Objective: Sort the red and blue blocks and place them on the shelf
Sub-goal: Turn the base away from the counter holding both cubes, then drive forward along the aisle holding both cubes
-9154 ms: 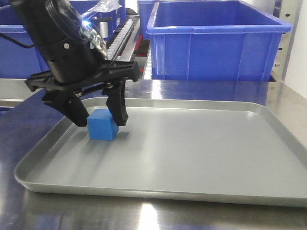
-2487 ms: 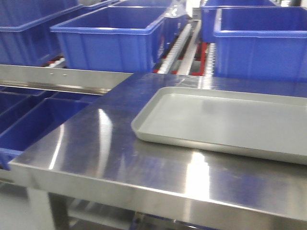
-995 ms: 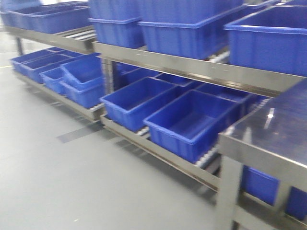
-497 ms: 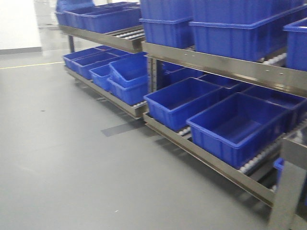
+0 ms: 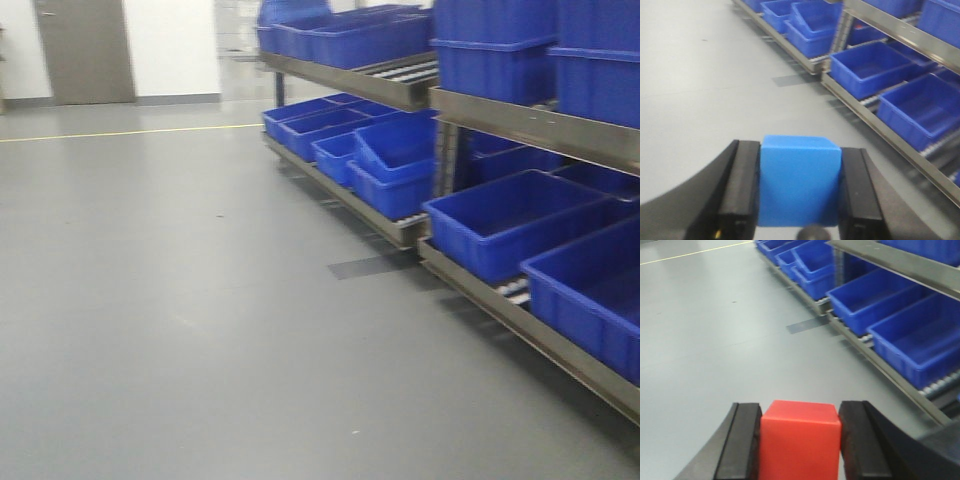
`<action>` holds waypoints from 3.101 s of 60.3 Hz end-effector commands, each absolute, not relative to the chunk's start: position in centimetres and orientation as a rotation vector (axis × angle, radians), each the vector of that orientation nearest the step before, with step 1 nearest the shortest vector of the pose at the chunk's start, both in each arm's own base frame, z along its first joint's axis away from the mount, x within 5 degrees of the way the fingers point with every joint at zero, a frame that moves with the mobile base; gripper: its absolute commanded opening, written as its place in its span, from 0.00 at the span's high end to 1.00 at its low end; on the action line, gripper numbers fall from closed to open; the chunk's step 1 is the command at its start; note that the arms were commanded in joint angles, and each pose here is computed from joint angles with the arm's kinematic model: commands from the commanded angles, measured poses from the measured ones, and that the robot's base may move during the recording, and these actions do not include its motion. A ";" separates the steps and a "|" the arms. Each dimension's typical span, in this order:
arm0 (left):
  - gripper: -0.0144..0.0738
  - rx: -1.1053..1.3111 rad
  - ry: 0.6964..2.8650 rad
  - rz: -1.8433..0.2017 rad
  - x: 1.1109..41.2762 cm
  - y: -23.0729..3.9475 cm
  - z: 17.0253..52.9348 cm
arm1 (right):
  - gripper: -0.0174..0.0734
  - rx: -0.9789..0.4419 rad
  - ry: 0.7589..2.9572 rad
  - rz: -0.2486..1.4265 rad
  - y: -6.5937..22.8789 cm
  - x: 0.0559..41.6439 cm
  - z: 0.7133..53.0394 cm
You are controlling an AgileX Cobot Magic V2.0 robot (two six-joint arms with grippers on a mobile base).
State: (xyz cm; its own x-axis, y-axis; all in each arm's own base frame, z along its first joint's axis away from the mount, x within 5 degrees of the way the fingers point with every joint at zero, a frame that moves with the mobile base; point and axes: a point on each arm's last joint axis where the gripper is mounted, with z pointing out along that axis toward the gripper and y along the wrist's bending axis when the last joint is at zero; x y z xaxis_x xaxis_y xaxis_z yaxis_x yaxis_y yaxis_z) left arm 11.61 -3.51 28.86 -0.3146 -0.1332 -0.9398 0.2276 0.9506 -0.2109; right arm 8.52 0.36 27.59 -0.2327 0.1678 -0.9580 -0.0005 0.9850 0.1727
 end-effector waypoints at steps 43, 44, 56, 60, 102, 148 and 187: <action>0.70 0.066 1.736 -0.375 11.8 -3.6 30.7 | 0.75 0.114 1.685 0.147 0.3 8.6 29.3; 0.70 0.066 1.736 -0.375 11.8 -3.6 30.7 | 0.75 0.114 1.685 0.147 0.3 8.6 29.3; 0.70 0.066 1.736 -0.375 11.8 -3.6 30.7 | 0.75 0.114 1.685 0.147 0.3 8.6 29.3; 0.70 0.066 1.736 -0.375 11.8 -3.6 30.7 | 0.75 0.114 1.685 0.147 0.3 8.6 29.3; 0.70 0.066 1.736 -0.375 11.8 -3.6 30.7 | 0.75 0.114 1.685 0.147 0.3 8.6 29.3; 0.70 0.066 1.736 -0.375 11.8 -3.6 30.7 | 0.75 0.114 1.685 0.147 0.3 8.6 29.3; 0.70 0.066 1.736 -0.375 11.8 -3.6 30.7 | 0.75 0.114 1.685 0.147 0.3 8.6 29.3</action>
State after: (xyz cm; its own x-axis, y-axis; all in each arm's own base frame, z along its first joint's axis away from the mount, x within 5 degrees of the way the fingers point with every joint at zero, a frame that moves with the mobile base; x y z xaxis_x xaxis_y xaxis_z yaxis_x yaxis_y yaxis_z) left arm 11.61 -3.50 28.86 -0.3144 -0.1337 -0.9398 0.2261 0.9510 -0.2109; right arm 8.52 0.36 27.59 -0.2327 0.1678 -0.9580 -0.0005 0.9850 0.1727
